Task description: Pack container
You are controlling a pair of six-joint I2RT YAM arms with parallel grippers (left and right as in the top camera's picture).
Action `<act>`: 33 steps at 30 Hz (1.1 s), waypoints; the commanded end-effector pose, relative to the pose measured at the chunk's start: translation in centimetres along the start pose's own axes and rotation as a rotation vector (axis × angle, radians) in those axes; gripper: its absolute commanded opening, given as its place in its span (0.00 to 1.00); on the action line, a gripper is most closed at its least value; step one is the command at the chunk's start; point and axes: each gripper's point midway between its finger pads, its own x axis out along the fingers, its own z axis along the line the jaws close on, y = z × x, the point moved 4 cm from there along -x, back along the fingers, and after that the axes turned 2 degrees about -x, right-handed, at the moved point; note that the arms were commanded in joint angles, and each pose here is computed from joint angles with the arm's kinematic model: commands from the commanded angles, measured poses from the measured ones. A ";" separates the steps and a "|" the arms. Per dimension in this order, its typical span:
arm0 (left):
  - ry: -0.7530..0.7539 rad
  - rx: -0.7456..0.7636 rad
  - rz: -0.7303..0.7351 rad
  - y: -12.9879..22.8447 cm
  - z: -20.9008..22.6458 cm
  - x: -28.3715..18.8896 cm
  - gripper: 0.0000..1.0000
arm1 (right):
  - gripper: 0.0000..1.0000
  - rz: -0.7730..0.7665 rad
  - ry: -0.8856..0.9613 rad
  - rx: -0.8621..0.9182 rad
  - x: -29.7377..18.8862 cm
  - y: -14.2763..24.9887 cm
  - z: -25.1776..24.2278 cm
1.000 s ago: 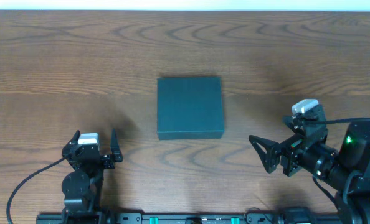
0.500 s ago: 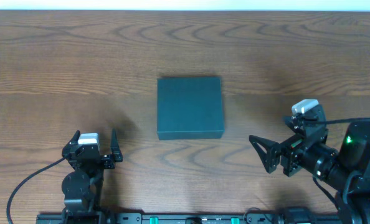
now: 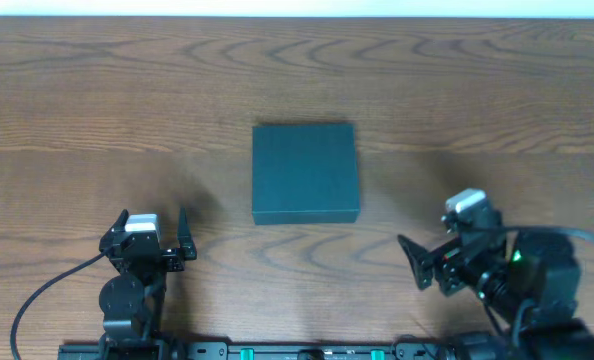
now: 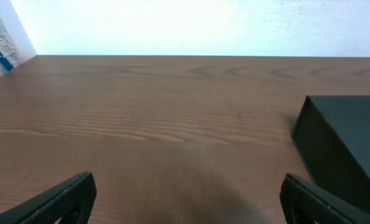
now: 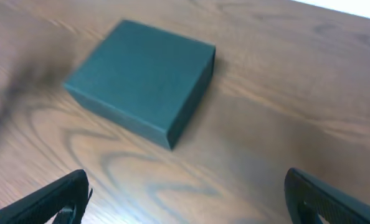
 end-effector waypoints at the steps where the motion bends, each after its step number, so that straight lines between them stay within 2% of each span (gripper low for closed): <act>1: -0.026 -0.007 0.029 1.3 0.4 0.3 0.95 | 0.99 0.001 0.005 -0.034 1.1 2.7 0.1; 10: -0.026 -0.007 0.029 1.3 0.4 0.3 0.95 | 0.99 -0.017 0.007 -0.040 3.8 8.5 0.3; 15: -0.026 -0.007 0.029 1.3 0.4 0.3 0.95 | 0.99 -0.013 0.005 -0.038 4.7 10.4 0.3; 33: -0.026 -0.007 0.029 1.3 0.4 0.3 0.95 | 0.99 -0.035 -0.032 -0.044 6.0 12.7 0.8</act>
